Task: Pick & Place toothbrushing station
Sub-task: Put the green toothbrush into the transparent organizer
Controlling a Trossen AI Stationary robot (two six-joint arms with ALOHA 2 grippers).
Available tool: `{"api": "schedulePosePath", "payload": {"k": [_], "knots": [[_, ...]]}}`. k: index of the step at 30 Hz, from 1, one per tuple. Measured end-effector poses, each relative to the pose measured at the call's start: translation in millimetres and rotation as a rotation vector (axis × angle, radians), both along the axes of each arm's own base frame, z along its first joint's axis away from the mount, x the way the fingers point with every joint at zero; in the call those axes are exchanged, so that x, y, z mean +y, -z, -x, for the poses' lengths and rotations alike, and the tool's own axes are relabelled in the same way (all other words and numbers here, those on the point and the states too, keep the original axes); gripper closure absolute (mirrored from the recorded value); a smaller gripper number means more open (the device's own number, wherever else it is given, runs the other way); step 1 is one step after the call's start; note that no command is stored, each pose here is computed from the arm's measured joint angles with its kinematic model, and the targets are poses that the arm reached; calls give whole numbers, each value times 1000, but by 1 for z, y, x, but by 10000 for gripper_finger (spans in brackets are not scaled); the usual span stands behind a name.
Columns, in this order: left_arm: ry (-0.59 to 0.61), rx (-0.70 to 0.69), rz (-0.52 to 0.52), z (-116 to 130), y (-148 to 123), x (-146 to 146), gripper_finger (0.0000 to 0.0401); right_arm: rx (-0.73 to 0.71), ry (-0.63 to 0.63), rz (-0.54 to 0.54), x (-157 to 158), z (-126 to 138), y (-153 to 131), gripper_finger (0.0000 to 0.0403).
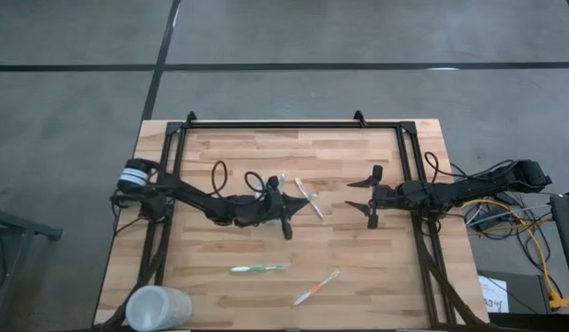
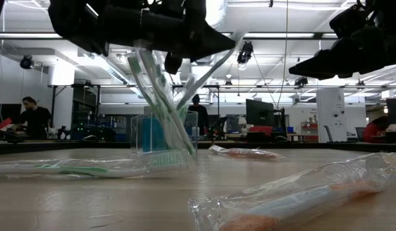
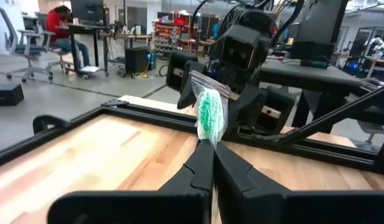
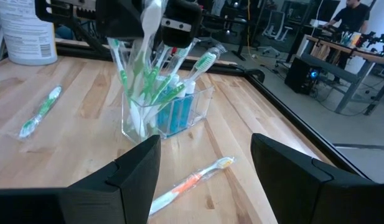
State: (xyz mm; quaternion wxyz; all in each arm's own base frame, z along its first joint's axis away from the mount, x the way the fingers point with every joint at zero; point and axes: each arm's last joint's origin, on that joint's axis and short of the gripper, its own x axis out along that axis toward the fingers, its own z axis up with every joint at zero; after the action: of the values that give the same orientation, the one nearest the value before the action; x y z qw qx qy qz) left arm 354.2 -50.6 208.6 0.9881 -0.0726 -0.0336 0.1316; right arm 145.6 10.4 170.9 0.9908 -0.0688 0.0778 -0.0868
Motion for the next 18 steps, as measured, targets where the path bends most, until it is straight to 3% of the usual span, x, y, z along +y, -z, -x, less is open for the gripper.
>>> {"api": "schedulePosePath", "payload": {"k": [11, 18], "knots": [[-14, 49, -2, 3, -2, 0, 398, 1, 0, 0, 0, 0, 0, 158], [-8, 152, 66, 7, 5, -3, 392, 0, 0, 0, 0, 0, 0, 158]]}}
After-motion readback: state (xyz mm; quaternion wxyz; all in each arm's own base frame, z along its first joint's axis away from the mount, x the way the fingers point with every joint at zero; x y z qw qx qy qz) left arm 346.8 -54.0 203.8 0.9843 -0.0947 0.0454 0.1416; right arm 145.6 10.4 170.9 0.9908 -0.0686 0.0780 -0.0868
